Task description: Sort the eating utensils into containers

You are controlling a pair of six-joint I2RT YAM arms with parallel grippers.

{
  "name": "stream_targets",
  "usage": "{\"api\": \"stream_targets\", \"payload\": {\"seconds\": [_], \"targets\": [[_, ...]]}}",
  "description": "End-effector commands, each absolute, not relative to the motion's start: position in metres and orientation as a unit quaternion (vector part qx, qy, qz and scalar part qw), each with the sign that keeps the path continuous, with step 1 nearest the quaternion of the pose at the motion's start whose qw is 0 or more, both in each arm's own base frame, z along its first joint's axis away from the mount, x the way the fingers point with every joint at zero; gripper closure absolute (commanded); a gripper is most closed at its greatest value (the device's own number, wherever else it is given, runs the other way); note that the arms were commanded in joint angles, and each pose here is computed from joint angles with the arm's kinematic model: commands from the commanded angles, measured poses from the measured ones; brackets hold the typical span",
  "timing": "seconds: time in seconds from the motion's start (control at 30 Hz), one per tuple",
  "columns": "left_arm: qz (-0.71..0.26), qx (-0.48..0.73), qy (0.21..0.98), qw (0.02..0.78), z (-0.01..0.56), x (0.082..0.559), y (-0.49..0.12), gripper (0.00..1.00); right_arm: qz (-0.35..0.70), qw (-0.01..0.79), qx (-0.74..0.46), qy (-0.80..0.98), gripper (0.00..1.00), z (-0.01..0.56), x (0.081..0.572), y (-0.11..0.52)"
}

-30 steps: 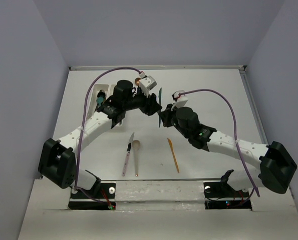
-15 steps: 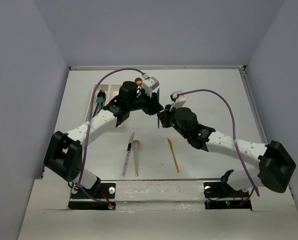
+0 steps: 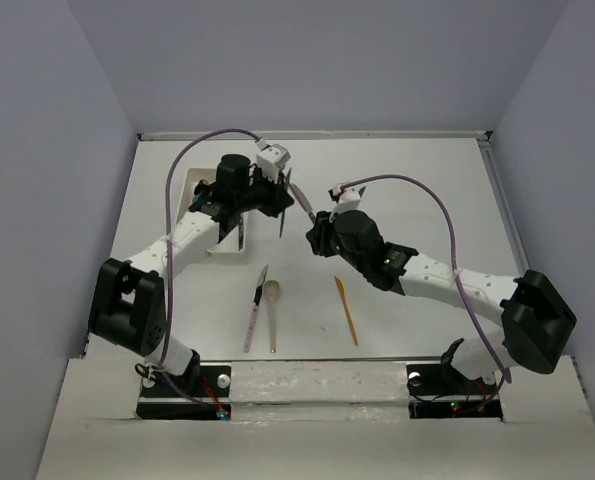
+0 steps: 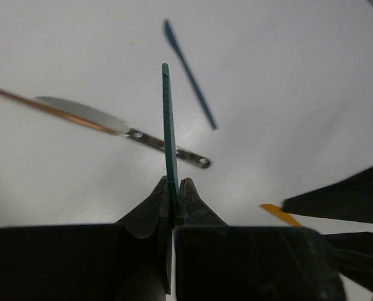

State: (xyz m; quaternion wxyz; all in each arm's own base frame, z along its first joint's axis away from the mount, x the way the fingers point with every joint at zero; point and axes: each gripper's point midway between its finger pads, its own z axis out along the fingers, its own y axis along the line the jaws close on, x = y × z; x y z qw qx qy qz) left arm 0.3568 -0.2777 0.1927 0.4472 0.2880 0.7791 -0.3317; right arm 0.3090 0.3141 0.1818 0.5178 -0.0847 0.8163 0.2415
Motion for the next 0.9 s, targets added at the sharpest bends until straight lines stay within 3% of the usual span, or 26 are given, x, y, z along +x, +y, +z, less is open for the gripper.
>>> {"api": "stream_targets", "payload": {"seconds": [0.0,0.17,0.63,0.87], "targets": [[-0.193,0.232,0.787,0.538,0.214,0.418,-0.176,1.00,0.248,0.511,-0.064,0.821,0.62,0.186,0.300,0.307],[-0.120,0.182,0.816,0.536,0.193,0.456,-0.097,1.00,0.235,0.508,-0.052,0.827,0.62,0.173,0.291,0.289],[-0.146,0.167,0.880,0.419,0.086,0.465,-0.096,0.99,0.197,0.488,-0.035,0.849,0.61,0.151,0.285,0.270],[-0.149,0.162,0.885,0.410,0.077,0.466,-0.096,0.62,0.171,0.467,-0.033,0.867,0.59,0.140,0.280,0.262]]}}
